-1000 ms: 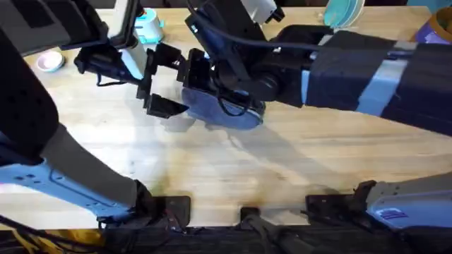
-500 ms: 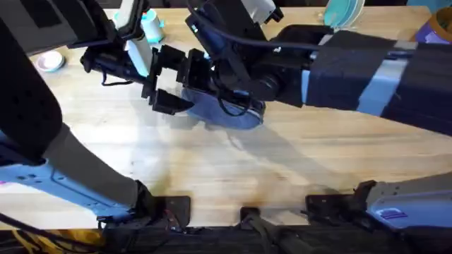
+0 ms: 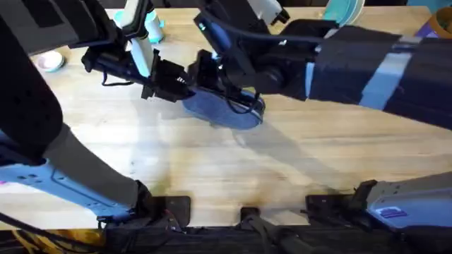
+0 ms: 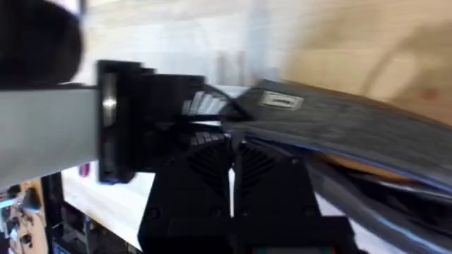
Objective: Unzip the bag, pick up the pens from the table one at a time and place them inside, then zip the bag closed.
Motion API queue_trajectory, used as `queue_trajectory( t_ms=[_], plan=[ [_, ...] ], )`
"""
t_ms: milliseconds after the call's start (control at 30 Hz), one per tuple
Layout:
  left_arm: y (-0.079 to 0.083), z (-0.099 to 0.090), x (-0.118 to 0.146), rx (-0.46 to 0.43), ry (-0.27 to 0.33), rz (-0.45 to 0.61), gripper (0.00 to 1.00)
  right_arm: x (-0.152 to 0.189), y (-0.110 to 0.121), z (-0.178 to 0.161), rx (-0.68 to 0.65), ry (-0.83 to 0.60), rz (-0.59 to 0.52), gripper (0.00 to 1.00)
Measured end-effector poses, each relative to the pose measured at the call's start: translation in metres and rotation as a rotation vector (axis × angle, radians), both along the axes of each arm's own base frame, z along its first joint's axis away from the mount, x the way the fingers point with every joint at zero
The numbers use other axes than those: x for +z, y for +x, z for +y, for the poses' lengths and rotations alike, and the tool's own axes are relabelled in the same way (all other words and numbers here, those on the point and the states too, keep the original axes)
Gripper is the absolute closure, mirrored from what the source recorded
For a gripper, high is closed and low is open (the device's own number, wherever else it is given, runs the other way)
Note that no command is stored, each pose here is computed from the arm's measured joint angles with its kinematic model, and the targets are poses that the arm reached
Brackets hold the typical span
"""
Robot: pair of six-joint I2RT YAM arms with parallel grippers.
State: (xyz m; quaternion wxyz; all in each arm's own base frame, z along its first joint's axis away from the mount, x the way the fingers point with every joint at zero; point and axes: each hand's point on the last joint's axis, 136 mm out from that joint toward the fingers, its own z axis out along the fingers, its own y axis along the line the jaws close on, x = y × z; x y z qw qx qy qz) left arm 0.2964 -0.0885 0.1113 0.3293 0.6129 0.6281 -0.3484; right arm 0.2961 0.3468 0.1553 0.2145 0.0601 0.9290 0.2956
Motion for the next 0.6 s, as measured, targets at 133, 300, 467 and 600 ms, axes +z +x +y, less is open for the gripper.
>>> queue_trajectory(
  t_ms=[133, 300, 467, 600],
  plan=[
    [0.000, 0.000, -0.001, 0.000, 0.005, 0.007, 0.960, -0.009, 0.004, -0.023, -0.036, -0.041, 0.055, 0.969],
    [0.001, 0.000, -0.001, 0.002, 0.003, 0.003, 0.960, -0.002, 0.010, -0.053, -0.084, -0.056, 0.091, 0.969],
    [0.001, -0.003, 0.002, 0.007, -0.013, 0.007, 0.959, 0.000, 0.014, -0.099, -0.155, -0.087, 0.163, 0.970],
    [0.000, -0.004, 0.002, 0.001, -0.012, 0.007, 0.959, -0.005, 0.020, -0.131, -0.214, -0.120, 0.207, 0.969]
  ],
)
